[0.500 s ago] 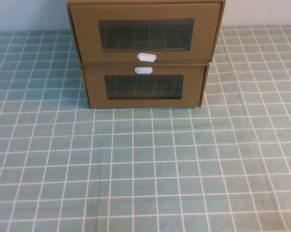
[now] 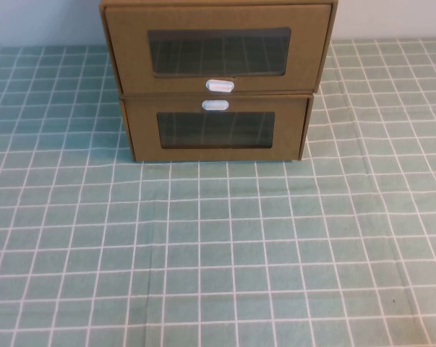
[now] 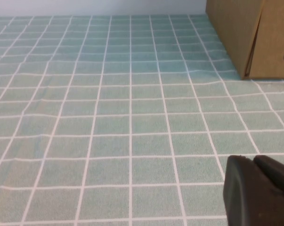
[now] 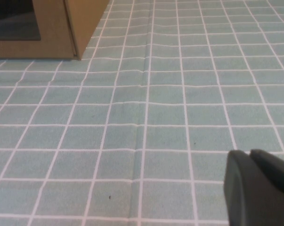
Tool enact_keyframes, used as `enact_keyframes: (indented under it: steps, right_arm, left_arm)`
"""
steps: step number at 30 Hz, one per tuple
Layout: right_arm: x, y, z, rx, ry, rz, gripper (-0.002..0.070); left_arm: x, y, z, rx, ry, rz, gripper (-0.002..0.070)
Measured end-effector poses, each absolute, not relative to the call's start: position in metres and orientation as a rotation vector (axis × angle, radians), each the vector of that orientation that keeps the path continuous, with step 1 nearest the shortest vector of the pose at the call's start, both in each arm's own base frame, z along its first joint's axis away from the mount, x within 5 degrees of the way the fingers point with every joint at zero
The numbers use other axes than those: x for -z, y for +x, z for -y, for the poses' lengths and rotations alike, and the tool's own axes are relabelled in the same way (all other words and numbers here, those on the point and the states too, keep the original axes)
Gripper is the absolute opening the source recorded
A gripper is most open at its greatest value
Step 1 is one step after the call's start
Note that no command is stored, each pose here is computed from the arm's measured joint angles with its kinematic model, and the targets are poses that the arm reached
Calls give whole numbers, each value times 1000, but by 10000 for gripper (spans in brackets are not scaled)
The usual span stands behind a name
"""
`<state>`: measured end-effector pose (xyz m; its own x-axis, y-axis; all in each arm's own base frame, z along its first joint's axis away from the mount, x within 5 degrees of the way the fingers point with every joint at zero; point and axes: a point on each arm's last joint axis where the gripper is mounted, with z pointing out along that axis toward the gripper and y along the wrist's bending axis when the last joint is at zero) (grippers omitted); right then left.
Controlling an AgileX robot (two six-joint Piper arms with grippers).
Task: Open the shoe box
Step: 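Pull the top drawer of the cardboard box fully open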
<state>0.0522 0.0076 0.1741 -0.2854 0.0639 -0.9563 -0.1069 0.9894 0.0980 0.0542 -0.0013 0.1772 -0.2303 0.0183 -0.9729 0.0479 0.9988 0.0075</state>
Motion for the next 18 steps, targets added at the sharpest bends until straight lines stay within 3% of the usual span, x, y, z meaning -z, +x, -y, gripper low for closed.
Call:
enact_keyframes:
  steps: [18]
  right_arm:
    - [-174,52,-7,-155,-38,-1853,-13]
  left_arm:
    - [-176,54,1,26,48,-1817,-5]
